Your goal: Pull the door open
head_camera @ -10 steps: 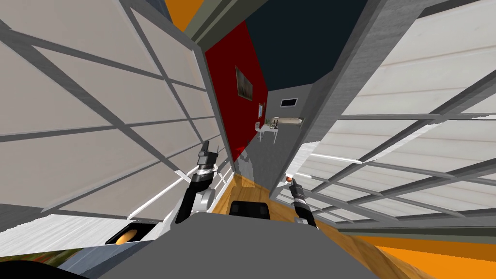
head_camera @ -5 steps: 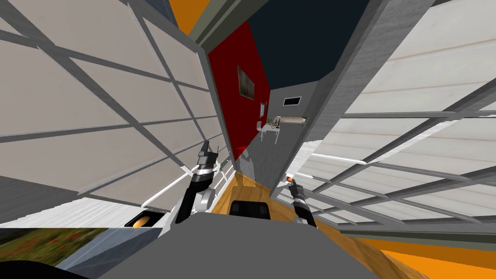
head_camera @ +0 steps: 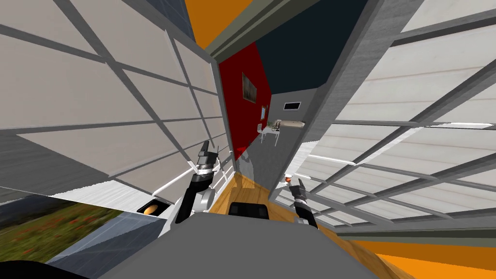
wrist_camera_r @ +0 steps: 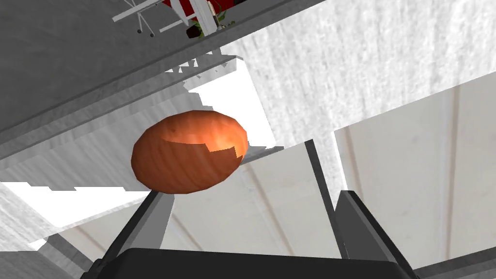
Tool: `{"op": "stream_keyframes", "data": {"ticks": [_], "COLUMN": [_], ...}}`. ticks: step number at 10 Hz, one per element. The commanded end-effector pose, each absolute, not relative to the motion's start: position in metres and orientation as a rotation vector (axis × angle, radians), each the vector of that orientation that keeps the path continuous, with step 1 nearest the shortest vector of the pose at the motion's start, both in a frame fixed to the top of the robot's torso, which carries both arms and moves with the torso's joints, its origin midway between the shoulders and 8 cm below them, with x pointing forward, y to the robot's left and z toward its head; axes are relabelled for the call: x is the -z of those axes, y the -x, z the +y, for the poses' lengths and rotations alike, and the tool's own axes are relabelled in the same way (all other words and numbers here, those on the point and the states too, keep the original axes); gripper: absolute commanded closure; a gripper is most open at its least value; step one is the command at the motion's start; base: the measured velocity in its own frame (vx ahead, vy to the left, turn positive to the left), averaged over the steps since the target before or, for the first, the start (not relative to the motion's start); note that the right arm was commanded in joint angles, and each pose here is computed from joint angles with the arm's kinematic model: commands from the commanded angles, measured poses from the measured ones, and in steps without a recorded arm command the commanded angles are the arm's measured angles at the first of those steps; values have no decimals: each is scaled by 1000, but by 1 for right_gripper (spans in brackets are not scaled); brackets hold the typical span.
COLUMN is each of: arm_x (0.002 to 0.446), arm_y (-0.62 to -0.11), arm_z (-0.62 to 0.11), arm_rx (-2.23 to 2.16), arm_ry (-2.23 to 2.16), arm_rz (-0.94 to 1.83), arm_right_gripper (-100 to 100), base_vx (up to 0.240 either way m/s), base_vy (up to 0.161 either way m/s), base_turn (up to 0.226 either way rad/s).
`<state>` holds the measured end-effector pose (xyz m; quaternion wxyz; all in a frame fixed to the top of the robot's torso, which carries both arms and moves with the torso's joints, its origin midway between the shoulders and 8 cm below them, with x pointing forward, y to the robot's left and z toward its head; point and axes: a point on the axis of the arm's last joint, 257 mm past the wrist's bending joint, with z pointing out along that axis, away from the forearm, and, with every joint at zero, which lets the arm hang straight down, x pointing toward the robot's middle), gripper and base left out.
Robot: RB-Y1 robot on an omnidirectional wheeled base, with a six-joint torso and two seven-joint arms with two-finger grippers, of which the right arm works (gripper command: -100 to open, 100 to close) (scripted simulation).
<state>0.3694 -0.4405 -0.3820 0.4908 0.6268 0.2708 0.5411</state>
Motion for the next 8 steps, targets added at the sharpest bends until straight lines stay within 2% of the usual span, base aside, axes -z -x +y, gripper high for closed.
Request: {"op": "stream_keyframes", "data": {"ticks": [1, 8], "arm_x": [385, 386], "arm_y": [-372, -372], "arm_z": [-426, -419], "arm_rx": [-1379, -1520], "arm_ry": [-1571, -1681], "arm_rz": [611, 428], "arm_right_gripper": [-100, -100], "base_vx": [-80, -47], "base_vy": [5, -9], "base_turn": [47, 32]}}
